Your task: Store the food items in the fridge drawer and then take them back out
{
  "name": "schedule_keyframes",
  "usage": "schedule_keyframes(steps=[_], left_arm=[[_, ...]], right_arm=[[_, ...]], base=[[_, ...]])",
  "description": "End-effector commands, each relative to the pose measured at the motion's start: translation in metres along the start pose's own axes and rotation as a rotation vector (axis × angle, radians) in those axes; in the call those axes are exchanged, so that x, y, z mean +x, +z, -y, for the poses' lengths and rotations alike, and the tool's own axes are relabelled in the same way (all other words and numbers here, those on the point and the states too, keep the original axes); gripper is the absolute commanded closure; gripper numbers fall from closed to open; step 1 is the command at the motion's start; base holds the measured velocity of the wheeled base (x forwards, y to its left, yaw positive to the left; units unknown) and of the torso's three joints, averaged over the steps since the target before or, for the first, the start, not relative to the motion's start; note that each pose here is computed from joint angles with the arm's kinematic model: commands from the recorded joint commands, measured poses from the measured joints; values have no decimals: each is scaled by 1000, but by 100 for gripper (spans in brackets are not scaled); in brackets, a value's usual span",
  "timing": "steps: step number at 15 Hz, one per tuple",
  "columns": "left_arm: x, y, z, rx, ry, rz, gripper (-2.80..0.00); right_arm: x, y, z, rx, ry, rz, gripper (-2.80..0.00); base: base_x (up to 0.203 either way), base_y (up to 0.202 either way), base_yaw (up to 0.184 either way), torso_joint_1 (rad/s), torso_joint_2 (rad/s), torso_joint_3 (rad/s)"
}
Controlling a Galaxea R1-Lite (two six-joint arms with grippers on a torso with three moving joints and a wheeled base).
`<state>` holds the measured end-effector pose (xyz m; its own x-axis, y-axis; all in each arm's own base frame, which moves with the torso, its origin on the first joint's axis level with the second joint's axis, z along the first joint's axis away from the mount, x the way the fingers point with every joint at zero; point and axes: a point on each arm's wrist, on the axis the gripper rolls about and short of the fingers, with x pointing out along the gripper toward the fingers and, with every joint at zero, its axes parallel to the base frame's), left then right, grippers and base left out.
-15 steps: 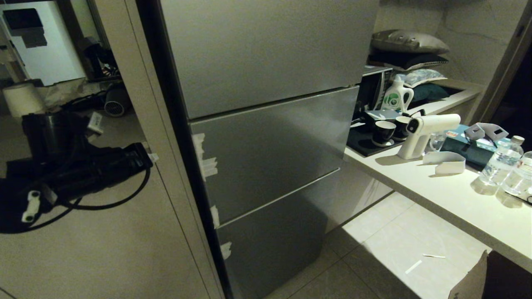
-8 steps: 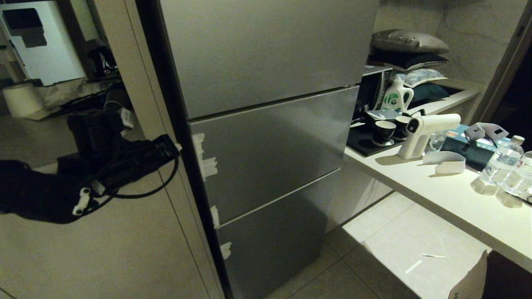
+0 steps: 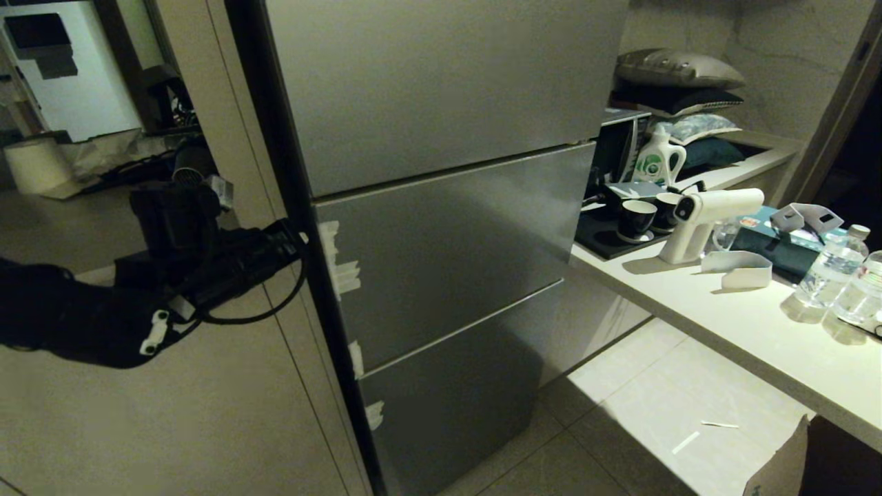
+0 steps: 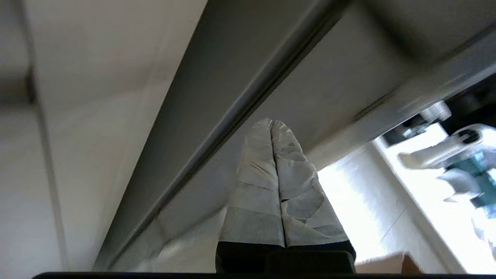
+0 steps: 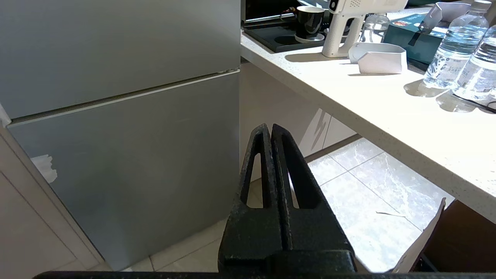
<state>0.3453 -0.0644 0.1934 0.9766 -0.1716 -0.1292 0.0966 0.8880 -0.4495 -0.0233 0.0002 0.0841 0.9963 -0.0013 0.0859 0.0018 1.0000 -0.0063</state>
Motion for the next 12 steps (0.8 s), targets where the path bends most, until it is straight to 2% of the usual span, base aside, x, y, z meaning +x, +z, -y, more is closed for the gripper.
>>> schedule_keyframes(steps=[1, 12], left_arm=[[6, 0, 1, 3, -24, 51, 0], [4, -5, 3, -6, -45, 41, 0]], right_arm=[[2, -9, 0, 0, 1, -30, 0], [2, -9, 0, 0, 1, -30, 0]], base=[[0, 0, 0, 0, 0, 0], [0, 0, 0, 0, 0, 0]])
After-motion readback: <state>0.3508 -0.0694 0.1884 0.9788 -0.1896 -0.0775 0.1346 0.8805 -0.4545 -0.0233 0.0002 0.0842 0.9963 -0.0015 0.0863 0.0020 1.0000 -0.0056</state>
